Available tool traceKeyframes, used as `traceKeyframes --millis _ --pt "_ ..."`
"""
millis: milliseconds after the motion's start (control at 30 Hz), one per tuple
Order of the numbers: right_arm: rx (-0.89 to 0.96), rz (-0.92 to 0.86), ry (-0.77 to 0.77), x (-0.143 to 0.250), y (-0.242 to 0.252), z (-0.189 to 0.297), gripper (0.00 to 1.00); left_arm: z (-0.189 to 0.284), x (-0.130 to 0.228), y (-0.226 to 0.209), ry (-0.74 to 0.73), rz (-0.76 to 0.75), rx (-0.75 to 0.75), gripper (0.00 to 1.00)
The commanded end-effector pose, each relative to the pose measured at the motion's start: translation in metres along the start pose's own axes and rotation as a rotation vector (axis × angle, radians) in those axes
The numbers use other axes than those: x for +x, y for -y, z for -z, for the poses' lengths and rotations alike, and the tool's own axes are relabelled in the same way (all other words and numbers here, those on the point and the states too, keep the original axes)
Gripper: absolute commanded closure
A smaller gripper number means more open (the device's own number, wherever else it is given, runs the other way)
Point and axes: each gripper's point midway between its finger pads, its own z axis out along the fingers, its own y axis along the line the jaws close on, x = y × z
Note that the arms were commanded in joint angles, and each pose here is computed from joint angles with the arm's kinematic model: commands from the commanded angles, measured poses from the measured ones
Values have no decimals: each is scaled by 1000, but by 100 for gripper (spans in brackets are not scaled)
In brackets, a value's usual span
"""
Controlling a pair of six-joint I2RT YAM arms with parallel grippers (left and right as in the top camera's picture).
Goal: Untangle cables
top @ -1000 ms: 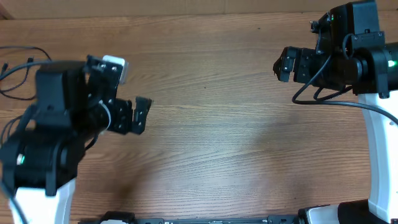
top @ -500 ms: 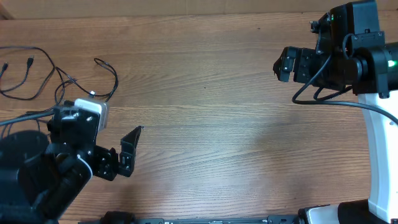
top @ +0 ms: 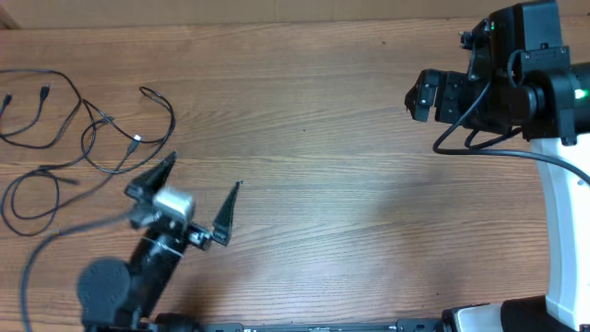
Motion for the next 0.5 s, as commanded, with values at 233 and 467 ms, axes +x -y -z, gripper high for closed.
traceKeyframes --millis 233,467 --pt "6 3 22 -3 2 5 0 14 50 7 223 -70 -27 0" --pt "6 3 22 -3 2 5 0 15 89 -6 197 -50 -102 0"
